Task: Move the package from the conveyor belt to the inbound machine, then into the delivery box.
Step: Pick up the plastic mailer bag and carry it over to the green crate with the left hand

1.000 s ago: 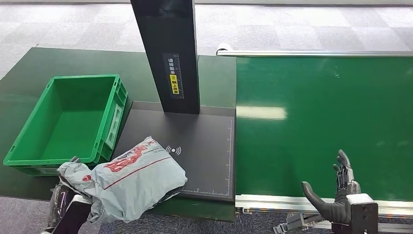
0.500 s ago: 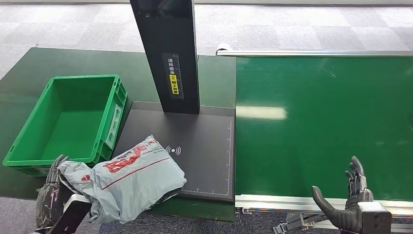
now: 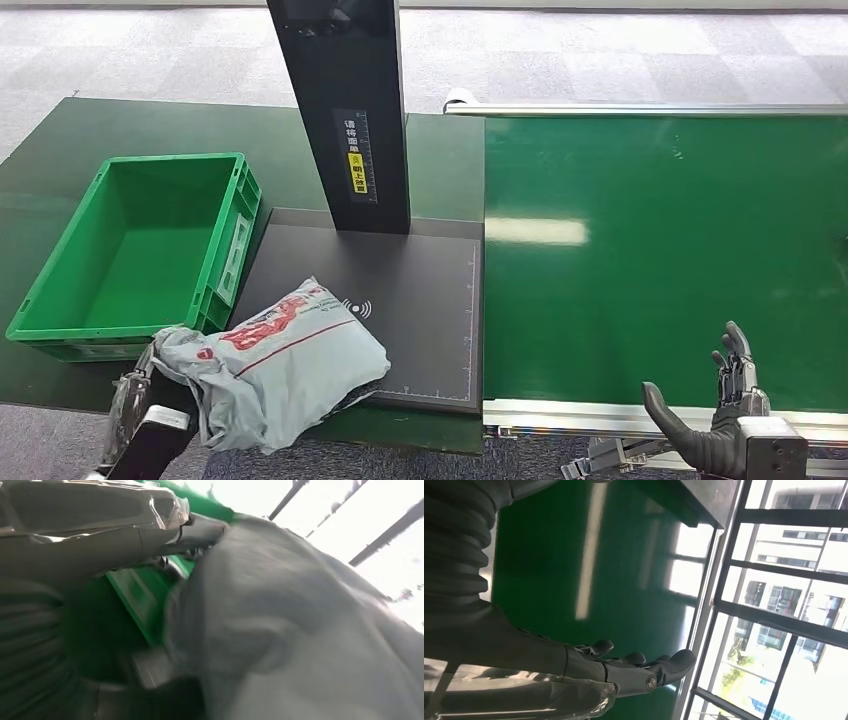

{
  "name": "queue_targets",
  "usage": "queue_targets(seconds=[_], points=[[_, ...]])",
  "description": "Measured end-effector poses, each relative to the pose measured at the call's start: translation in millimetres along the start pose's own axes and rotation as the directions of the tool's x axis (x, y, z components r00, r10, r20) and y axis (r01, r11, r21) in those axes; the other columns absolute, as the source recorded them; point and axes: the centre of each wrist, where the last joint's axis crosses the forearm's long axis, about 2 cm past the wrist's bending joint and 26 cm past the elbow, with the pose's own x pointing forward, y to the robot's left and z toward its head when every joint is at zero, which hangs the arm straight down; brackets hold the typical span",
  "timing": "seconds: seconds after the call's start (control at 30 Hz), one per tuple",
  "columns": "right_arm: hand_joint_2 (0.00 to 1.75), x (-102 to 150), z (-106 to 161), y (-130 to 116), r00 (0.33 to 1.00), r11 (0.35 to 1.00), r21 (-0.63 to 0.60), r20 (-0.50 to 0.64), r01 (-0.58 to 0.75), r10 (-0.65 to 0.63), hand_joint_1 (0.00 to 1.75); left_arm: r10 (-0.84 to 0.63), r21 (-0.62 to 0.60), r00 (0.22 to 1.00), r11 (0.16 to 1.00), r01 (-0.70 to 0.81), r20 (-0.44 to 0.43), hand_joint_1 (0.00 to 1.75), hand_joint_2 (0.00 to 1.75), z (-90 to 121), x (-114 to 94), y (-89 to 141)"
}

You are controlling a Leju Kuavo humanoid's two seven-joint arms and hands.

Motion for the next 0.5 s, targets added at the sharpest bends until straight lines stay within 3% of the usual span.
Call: queue_targets(seconds=[0.07,0.17,0.5], points=[[1.75,0,-1,1,1.0,1.0,-0.005,0.001,-0.001,0.001,0.0,0.186,-0.049,0.982,0.982,-0.184,0.027,1.75,1.75,-3,7,-12],[1.75,0,-2,4,1.0,1.0,-0.01,0.002,0.002,-0.002,0.0,0.343,-0.108,0.938,0.936,-0.336,0.045,1.75,1.75,-8,16,-27],[1.75,-1,-6,11,1.0,1.0,-0.005,-0.002,0.016,-0.016,0.0,0.495,-0.19,0.868,0.857,-0.479,0.043,1.75,1.75,-10,26,-48]])
